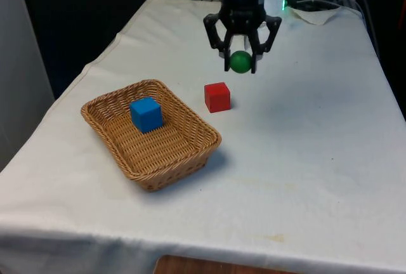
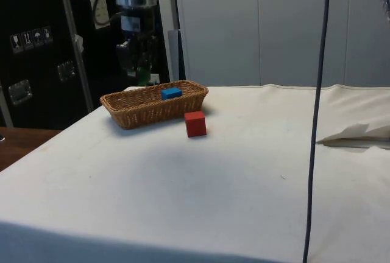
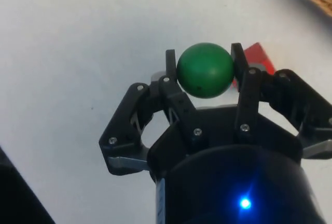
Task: Place all non-red objects into the basket.
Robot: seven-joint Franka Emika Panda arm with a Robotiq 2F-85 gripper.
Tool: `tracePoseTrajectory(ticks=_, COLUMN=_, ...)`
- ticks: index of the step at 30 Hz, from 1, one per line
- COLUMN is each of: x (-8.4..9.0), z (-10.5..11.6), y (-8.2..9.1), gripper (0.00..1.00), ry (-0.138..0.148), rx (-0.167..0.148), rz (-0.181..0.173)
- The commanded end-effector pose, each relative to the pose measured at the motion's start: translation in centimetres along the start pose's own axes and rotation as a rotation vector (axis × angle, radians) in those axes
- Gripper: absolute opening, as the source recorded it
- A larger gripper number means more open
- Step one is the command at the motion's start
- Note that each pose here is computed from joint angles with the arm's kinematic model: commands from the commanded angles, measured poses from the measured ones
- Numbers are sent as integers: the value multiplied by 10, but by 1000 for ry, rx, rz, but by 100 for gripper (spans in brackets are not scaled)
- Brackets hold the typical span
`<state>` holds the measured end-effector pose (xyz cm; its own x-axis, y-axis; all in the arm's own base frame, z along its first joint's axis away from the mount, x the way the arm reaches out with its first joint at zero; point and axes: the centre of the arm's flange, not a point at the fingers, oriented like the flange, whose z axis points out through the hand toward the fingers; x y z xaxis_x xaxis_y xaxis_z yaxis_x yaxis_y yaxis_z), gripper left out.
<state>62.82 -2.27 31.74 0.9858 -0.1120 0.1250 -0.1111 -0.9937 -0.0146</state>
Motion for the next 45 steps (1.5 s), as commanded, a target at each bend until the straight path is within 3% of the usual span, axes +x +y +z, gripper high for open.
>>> tracePoseTrajectory(ticks=1, x=4, z=2, y=6, gripper=0, ry=-1, rx=5, rz=-1)
tracePoseTrajectory(ticks=21, x=40, z=23, y=63, gripper=0, ry=27, rx=-44, rz=5)
tracePoseTrajectory(ticks=26, x=46, z=32, y=78, gripper=0, ry=21, rx=-48, rz=6)
tracePoseTrajectory(ticks=34, x=47, z=62, y=99, gripper=0, ry=15, rx=-66, rz=20)
tracePoseTrajectory(ticks=45, x=54, z=91, y=113, gripper=0, ry=12, rx=-84, rz=49)
